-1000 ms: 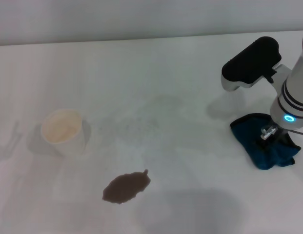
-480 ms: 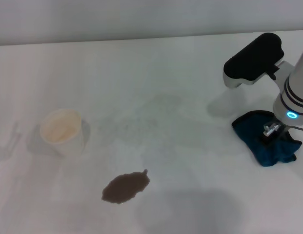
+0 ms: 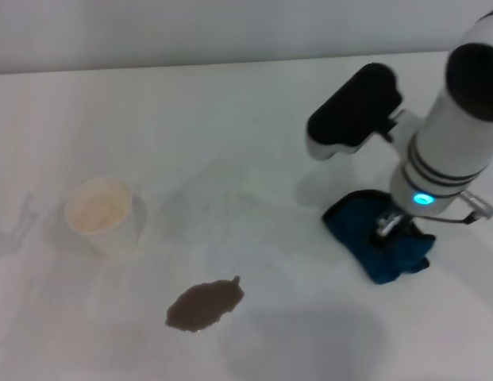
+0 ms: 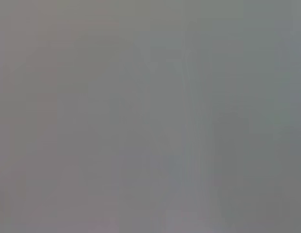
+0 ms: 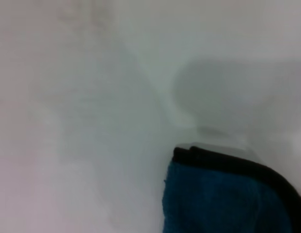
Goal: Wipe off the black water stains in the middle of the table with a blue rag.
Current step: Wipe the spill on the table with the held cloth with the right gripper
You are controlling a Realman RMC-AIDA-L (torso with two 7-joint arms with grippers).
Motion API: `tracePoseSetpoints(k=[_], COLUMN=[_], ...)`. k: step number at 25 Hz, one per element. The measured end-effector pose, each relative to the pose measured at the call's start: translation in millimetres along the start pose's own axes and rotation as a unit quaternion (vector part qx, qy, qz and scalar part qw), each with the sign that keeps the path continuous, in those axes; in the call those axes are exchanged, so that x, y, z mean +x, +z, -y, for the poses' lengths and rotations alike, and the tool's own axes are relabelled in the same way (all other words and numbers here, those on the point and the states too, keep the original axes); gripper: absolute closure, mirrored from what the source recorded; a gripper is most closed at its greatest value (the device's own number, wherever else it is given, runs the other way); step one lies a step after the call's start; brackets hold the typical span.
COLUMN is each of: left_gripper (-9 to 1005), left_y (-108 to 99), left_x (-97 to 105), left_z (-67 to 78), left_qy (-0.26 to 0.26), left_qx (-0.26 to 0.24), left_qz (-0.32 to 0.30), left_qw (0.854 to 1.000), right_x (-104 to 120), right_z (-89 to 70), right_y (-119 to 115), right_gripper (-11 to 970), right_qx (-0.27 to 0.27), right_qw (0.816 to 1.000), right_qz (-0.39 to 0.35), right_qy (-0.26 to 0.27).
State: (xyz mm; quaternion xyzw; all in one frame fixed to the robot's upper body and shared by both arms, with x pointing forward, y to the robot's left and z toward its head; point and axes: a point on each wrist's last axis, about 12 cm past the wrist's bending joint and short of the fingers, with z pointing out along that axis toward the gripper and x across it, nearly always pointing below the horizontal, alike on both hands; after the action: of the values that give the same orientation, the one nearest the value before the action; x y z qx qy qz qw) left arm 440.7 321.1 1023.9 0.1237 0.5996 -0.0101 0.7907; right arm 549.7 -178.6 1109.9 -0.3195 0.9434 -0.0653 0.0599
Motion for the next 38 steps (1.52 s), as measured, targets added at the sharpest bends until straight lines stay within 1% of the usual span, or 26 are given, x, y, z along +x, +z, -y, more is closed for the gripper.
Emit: tracePoseSetpoints(k=[4, 11, 13, 15, 18, 22, 27, 32, 35, 38], left_gripper=[112, 113, 113, 113, 112, 112, 113, 113, 113, 112], left_y=[1, 2, 1, -1, -1, -2, -3, -3, -3, -4], left_x=[0, -1, -1, -1, -1, -1, -1, -1, -2, -2], left_z=[0.2, 0.4, 0.3, 0.4, 1.6, 2.0, 2.0, 0.9, 0.6, 0.3], left_qy=[0.002, 0.004, 0.009, 0.014, 0.014, 0.013, 0.014, 0.016, 0.017, 0.017], left_qx=[0.007, 0.01, 0.01, 0.009, 0.009, 0.009, 0.009, 0.009, 0.009, 0.009], left_qz=[0.0, 0.004, 0.004, 0.003, 0.003, 0.002, 0.001, 0.003, 0.005, 0.006], left_qw=[1.0, 1.0, 1.0, 1.0, 1.0, 1.0, 1.0, 1.0, 1.0, 1.0], right_x=[-11, -31, -38, -44, -50, -50, -50, -53, -54, -54], right_z=[-22.2, -66.4, -81.7, -93.8, -108.3, -124.0, -137.7, -158.3, -164.7, -166.5], right_y=[-1, -4, -6, -9, -11, -10, -12, -24, -27, -26], right_gripper=[860, 860, 860, 861, 861, 860, 860, 862, 863, 863], right_qx=[-0.012, -0.035, -0.05, -0.064, -0.077, -0.093, -0.116, -0.15, -0.17, -0.171], right_qw=[1.0, 0.997, 0.995, 0.993, 0.99, 0.985, 0.981, 0.969, 0.963, 0.961], right_qz=[0.013, 0.039, 0.049, 0.056, 0.061, 0.055, 0.055, 0.07, 0.076, 0.08], right_qy=[-0.017, -0.055, -0.072, -0.087, -0.106, -0.131, -0.146, -0.181, -0.197, -0.204])
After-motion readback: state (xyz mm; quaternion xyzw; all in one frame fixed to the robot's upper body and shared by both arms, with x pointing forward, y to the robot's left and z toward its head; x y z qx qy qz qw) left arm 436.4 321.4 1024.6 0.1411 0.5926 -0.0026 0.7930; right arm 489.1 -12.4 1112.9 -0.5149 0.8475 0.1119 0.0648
